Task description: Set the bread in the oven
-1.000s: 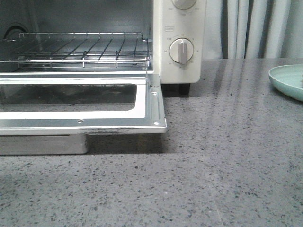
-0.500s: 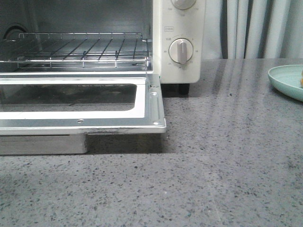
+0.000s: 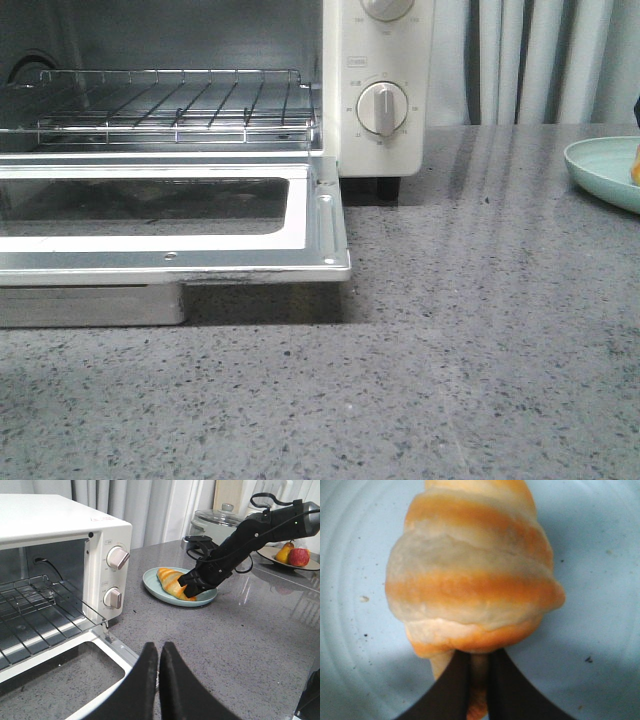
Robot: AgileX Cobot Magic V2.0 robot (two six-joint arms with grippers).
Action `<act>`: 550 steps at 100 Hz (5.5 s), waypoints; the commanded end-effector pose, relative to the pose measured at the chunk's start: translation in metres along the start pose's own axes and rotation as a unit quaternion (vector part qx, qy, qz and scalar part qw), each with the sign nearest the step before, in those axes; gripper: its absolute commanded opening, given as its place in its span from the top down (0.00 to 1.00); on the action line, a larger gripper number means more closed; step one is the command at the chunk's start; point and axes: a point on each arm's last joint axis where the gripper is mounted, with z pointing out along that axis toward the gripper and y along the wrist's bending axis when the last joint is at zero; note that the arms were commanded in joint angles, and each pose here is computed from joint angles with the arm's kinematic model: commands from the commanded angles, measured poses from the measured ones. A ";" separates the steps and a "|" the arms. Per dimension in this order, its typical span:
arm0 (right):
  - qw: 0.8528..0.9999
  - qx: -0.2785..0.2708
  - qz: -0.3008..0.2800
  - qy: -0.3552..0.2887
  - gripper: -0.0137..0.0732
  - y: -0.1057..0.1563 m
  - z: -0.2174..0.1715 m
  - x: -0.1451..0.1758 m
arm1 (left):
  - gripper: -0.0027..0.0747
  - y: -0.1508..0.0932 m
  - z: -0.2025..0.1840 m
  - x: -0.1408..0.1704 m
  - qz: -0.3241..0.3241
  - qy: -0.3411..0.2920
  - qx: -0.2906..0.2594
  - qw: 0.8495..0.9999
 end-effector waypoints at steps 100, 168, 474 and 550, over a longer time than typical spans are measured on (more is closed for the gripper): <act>0.779 -0.381 -0.248 -0.433 0.93 0.101 -0.240 0.055 | 0.99 0.009 -0.008 -0.030 -0.020 -0.107 -0.064 0.992; 0.836 -0.262 -0.422 -0.233 0.93 0.299 -0.174 0.023 | 0.99 -0.014 -0.063 -0.044 0.061 -0.230 -0.107 0.965; 0.744 -0.249 -0.327 -0.527 0.92 -0.054 -0.215 0.153 | 0.99 0.025 -0.026 0.033 0.078 -0.095 -0.208 0.970; 0.744 -0.249 -0.327 -0.527 0.92 -0.054 -0.215 0.153 | 0.99 0.051 -0.019 0.164 -0.037 0.012 -0.347 0.937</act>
